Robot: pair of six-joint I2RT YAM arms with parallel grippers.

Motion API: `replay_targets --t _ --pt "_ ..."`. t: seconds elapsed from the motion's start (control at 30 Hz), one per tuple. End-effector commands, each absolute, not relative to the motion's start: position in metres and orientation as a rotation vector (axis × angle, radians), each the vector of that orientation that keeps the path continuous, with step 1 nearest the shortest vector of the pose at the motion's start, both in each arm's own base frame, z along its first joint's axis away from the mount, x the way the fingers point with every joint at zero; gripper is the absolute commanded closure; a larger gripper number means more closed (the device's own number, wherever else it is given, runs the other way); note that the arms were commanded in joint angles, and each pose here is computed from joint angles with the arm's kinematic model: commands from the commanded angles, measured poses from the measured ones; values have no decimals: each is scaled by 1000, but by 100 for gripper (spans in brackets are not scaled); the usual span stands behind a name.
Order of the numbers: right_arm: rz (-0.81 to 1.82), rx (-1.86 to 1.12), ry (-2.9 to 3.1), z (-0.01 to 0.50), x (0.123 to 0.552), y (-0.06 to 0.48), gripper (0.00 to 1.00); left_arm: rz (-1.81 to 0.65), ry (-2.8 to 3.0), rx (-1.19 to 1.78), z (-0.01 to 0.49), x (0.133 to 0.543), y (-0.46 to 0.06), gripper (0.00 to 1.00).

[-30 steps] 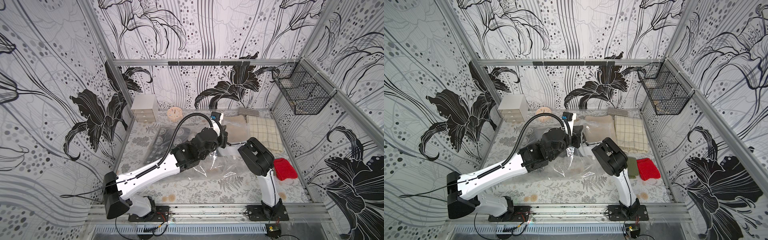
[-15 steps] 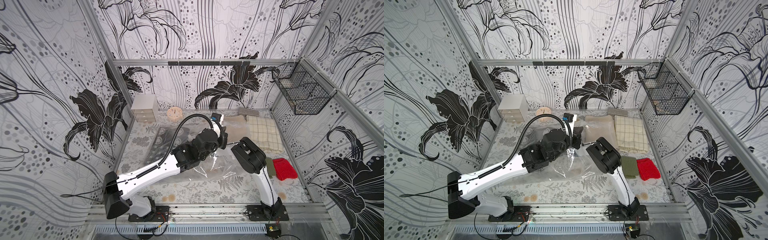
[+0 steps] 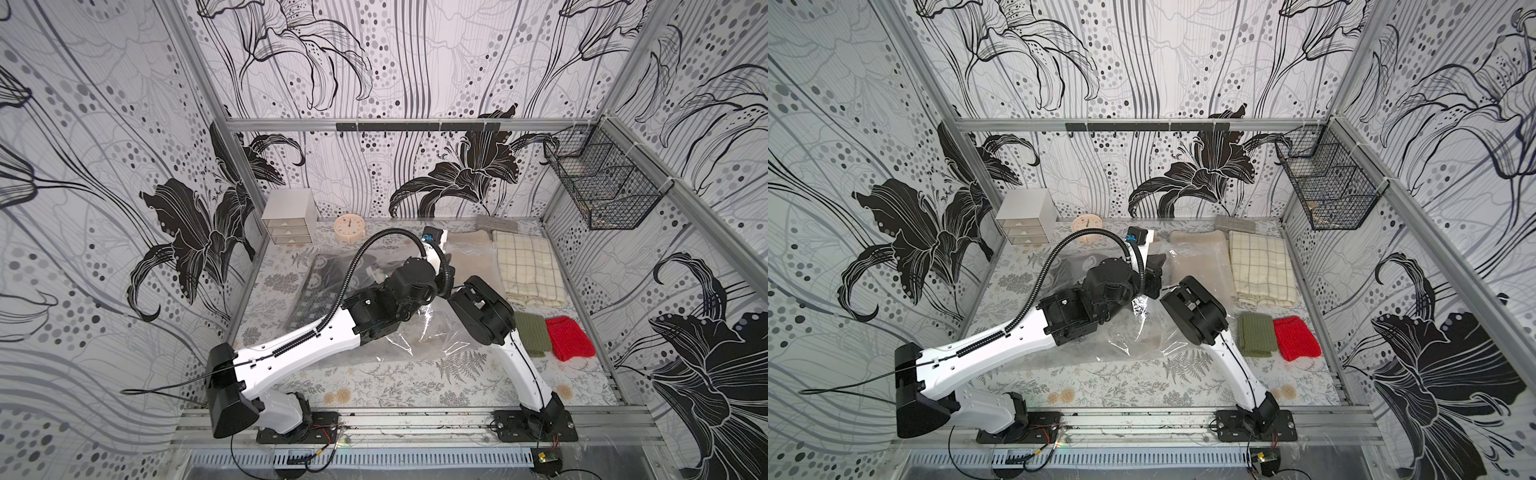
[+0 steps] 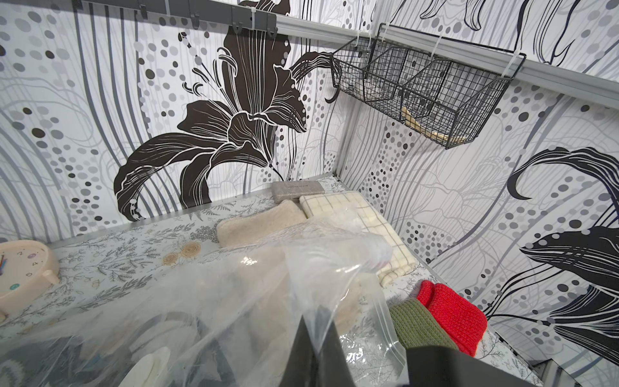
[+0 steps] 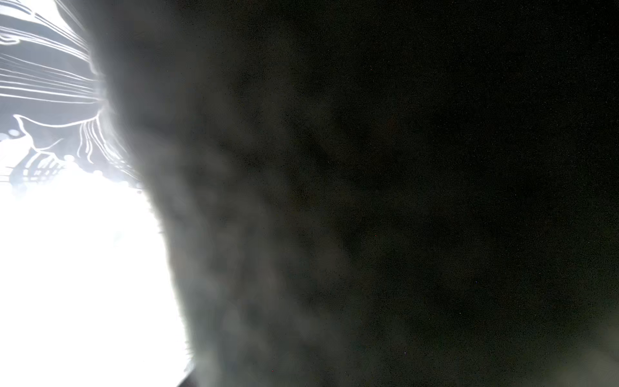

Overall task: Take the scarf out of the vacuum bag
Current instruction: Take out the scarf from the vacuum bag.

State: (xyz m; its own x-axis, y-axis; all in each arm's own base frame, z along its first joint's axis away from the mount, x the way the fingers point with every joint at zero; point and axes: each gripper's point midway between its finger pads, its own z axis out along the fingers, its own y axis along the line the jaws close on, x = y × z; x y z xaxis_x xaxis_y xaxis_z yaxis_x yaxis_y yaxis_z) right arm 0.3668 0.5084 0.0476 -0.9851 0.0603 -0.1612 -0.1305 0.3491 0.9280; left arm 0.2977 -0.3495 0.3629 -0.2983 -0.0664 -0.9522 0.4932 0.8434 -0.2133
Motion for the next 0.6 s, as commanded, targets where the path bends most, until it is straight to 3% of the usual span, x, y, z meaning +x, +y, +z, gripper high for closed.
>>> replay_targets --t 0.0,0.1,0.23,0.37,0.57 --pt "1708 -58 2455 31 366 521 48 -593 1750 309 382 294 -347 100" --pt "1748 -78 2437 31 365 527 57 -586 1754 307 381 295 -346 100" --pt "1799 -152 2424 33 357 532 84 -576 1764 304 376 295 -345 100" --pt "1869 -234 2413 37 347 535 100 -557 1775 293 371 297 -342 100" --pt "1882 -429 2461 45 322 528 100 -459 1790 241 360 302 -330 100"
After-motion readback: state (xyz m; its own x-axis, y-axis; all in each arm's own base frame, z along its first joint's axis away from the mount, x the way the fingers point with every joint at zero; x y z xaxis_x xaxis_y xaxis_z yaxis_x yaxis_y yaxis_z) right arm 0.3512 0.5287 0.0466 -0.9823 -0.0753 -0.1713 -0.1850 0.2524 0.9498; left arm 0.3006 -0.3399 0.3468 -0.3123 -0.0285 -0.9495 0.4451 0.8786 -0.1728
